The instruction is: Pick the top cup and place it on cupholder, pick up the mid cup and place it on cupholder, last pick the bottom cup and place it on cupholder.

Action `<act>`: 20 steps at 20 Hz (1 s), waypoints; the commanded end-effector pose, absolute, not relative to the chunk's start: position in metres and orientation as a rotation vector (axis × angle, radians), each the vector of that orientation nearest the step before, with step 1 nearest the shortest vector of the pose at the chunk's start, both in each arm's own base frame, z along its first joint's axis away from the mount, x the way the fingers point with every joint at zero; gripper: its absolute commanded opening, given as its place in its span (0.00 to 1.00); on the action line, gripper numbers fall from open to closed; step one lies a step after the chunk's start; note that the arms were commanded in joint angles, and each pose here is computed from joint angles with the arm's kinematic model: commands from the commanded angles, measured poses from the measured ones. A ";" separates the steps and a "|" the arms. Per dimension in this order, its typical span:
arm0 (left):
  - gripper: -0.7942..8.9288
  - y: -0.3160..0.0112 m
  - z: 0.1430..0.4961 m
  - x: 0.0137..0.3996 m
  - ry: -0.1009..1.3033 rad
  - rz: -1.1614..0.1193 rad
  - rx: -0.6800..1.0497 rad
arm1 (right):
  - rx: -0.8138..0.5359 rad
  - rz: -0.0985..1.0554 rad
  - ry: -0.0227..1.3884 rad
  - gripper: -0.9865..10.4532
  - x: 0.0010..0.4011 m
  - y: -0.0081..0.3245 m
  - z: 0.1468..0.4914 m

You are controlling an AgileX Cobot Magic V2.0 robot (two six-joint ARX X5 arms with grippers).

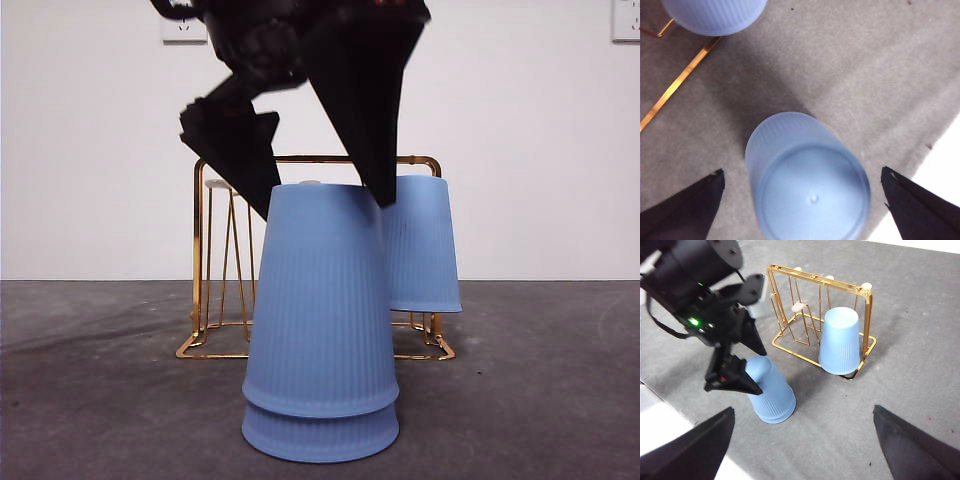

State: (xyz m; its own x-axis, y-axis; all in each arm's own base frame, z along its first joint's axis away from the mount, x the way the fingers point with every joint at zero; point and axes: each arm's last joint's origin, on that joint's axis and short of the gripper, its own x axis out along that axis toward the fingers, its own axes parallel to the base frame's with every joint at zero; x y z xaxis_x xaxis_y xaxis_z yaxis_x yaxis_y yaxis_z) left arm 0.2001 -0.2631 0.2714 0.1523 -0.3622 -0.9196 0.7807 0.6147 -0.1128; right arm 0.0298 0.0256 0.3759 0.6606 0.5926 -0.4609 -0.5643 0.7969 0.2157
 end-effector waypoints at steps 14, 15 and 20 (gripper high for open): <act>0.33 -0.275 0.278 0.202 1.115 -0.909 0.488 | 0.063 0.633 0.524 0.47 0.030 0.025 0.379; 0.33 -0.275 0.282 0.202 1.111 -0.910 0.486 | 0.063 0.633 0.524 0.47 0.030 0.025 0.379; 0.33 -0.275 0.303 0.202 1.097 -0.913 0.480 | 0.064 0.633 0.524 0.47 0.030 0.025 0.379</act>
